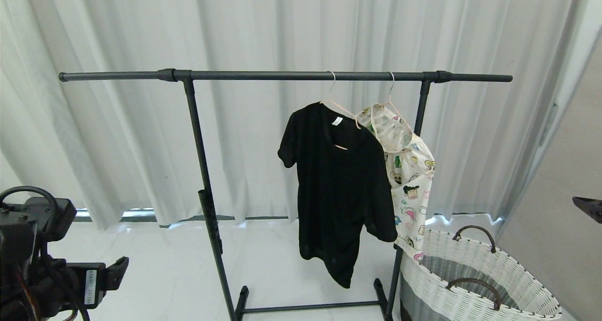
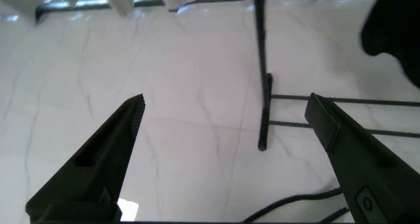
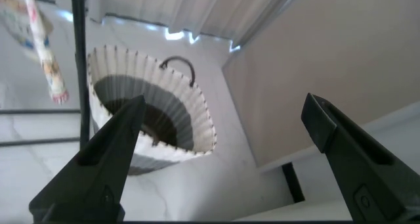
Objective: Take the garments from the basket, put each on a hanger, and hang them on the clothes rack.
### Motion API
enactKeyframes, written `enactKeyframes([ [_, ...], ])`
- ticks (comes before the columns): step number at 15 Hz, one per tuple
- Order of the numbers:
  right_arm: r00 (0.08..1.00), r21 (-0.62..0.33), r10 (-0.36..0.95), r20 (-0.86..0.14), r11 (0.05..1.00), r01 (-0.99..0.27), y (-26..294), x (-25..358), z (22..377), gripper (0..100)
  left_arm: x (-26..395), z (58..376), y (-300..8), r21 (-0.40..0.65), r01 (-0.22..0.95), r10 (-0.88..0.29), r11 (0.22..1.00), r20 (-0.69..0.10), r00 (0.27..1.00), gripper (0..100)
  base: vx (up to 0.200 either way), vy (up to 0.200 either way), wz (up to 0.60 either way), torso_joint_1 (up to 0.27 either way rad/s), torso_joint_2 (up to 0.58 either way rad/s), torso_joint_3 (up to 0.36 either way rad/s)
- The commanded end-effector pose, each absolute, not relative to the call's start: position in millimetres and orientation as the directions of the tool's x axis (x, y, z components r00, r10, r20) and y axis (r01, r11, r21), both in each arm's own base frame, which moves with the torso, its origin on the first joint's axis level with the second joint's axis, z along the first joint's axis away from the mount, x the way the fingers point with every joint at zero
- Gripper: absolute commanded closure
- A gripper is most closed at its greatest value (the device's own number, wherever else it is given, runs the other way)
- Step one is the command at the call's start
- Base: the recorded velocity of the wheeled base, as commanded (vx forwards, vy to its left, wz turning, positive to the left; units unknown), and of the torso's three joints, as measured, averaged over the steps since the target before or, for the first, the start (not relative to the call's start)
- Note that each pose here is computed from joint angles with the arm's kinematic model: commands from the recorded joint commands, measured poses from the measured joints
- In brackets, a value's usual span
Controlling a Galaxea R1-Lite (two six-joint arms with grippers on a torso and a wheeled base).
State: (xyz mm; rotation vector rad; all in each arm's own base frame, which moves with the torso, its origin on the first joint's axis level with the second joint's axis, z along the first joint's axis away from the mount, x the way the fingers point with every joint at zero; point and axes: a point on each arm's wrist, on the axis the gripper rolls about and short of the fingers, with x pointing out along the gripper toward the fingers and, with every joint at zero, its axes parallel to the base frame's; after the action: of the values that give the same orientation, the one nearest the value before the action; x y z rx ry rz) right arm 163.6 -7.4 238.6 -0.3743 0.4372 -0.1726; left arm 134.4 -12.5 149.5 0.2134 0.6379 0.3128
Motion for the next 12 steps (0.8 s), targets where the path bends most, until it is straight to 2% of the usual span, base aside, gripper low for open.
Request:
enactKeyframes([
  [1, 0.895, -0.388, -0.242, -0.375, 0.918, 0.086, -7.3, 153.4, 235.1, 0, 128.5, 144.3, -2.1, 0.292, -0.284, 0.404, 0.913, -0.556, 0.726, 0, 0.000, 0.000, 0.00, -0.203, 0.49, 0.286],
  [8, 0.883, -0.393, -0.281, -0.376, 0.911, 0.123, -9.2, 95.3, 197.3, 0, 77.5, 128.8, 6.7, 0.236, -0.426, 0.486, 0.874, -0.478, 0.732, 0, 0.000, 0.000, 0.00, -0.188, 0.48, 0.285],
  [12, 0.868, -0.385, -0.362, -0.339, 0.895, 0.223, -12.9, 56.1, 170.6, 0, 58.7, 120.2, 12.1, 0.218, -0.495, 0.536, 0.841, -0.448, 0.715, 0, 0.000, 0.000, 0.00, -0.155, 0.45, 0.304],
])
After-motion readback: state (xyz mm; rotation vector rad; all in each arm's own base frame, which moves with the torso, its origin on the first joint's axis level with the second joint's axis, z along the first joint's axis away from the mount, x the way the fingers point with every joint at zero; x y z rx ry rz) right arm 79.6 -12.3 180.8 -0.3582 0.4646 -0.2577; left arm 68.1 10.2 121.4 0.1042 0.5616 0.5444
